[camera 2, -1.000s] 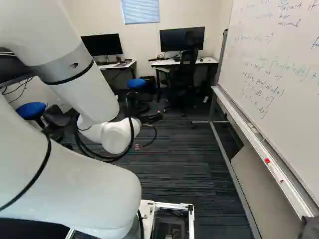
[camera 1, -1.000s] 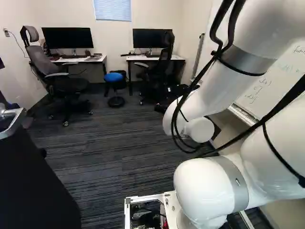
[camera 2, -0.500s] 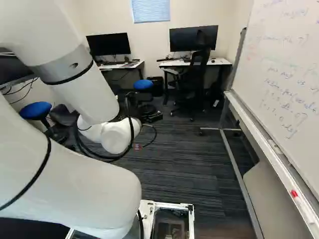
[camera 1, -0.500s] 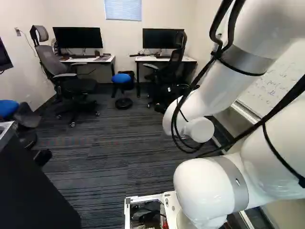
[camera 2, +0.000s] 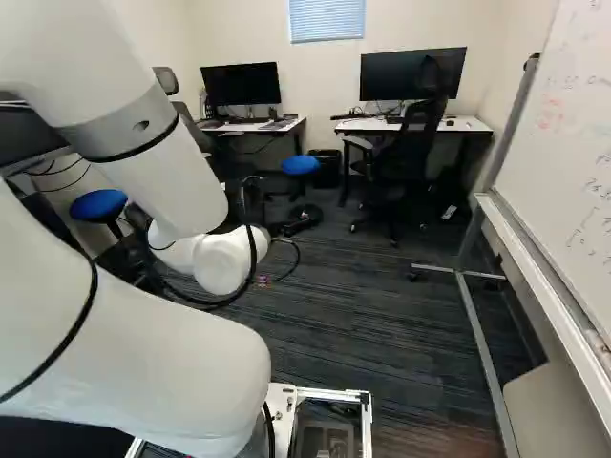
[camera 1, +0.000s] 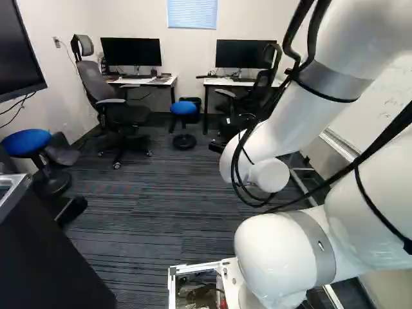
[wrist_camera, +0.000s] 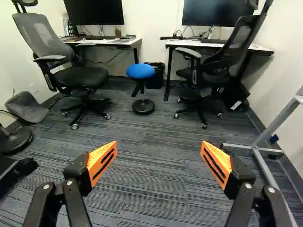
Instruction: Open the door and move inside
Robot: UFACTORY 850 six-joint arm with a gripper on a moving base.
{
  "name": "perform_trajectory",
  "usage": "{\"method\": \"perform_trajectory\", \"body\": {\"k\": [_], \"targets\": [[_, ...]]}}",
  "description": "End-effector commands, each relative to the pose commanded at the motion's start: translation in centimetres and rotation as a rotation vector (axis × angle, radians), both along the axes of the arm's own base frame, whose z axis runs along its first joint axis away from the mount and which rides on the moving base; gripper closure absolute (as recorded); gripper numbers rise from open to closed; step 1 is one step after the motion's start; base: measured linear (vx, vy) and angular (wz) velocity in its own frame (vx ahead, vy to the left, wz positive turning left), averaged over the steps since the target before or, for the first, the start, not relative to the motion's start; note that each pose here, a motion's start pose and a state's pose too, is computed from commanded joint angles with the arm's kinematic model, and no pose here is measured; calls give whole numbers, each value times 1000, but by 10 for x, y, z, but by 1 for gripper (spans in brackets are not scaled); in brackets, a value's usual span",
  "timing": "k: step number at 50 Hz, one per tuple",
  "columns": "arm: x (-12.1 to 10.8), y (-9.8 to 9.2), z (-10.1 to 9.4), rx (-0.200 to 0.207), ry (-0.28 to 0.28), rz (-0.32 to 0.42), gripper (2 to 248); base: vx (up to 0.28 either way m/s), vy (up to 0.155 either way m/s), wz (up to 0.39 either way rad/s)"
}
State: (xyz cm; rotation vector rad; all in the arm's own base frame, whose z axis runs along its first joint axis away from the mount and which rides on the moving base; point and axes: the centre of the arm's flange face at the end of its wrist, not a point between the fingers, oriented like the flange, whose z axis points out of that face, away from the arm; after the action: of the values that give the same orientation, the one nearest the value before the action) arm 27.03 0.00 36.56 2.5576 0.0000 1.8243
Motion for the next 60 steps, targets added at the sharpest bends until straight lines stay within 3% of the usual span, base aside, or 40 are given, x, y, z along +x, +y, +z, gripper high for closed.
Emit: {"method": "perform_trajectory", "body": {"k": [28, 60], "targets": [[0, 0, 0, 0, 0, 0, 3, 200, 57, 244], [0, 0, 0, 0, 0, 0, 3, 145, 7, 16]]}}
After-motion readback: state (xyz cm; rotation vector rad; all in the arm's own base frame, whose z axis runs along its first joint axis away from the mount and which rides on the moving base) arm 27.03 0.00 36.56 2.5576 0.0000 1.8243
